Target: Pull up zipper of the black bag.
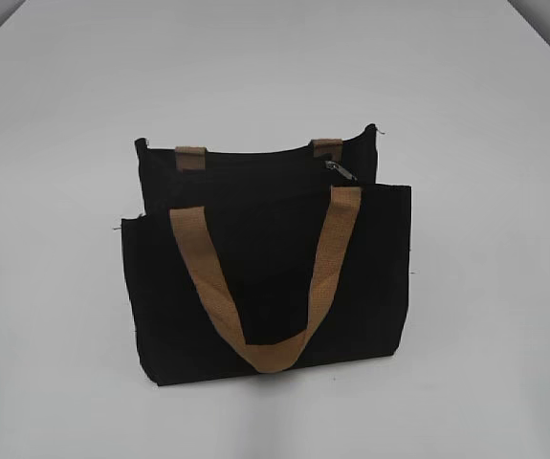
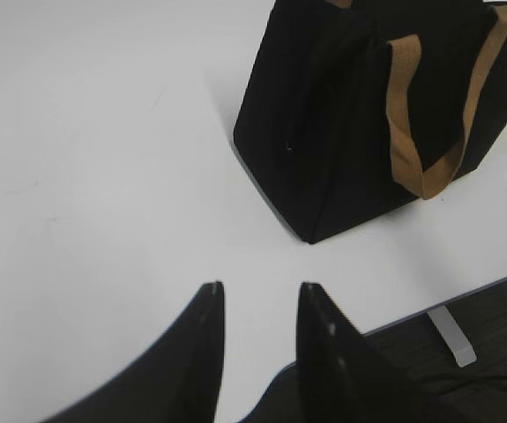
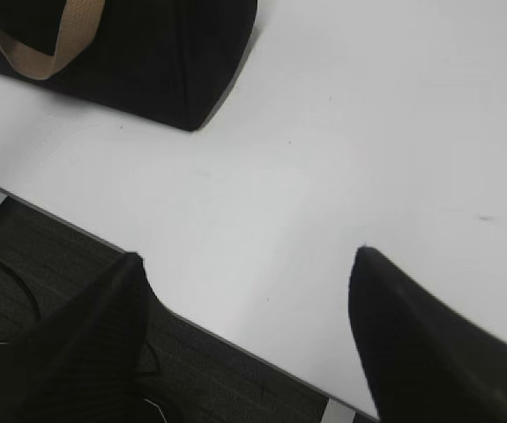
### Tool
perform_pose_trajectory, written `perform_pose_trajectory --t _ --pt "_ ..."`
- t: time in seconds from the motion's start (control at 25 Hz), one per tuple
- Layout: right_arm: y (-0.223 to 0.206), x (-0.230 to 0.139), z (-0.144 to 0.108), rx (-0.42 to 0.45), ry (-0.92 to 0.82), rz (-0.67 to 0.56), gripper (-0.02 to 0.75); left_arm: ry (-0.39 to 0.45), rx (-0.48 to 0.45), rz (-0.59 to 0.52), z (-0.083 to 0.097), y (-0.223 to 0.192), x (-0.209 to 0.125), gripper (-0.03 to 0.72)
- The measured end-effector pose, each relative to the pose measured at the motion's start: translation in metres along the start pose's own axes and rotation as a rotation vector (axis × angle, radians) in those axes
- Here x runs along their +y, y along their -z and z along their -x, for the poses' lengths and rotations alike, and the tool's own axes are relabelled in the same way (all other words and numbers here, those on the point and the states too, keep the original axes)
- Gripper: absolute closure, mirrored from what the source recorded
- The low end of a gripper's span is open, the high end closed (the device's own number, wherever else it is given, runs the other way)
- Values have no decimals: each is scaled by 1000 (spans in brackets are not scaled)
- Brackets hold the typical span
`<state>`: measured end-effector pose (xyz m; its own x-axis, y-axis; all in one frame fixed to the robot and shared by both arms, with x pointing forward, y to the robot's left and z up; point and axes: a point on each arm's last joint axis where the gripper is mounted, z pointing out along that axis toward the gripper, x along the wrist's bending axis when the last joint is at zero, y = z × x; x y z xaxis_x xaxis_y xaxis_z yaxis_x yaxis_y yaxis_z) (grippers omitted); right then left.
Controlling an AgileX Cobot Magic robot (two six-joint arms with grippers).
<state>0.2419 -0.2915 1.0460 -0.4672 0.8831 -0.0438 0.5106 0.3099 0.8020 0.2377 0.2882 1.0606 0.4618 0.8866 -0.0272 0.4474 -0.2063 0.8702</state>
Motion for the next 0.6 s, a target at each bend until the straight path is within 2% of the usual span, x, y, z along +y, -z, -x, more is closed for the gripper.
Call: perform_pose_trajectory --t 0.48,0.6 --pt "-2 1 0 1 -5 23 190 1 -1 2 0 0 0 473" --pt "-2 1 0 1 -5 24 190 16 27 9 0 1 0 473"
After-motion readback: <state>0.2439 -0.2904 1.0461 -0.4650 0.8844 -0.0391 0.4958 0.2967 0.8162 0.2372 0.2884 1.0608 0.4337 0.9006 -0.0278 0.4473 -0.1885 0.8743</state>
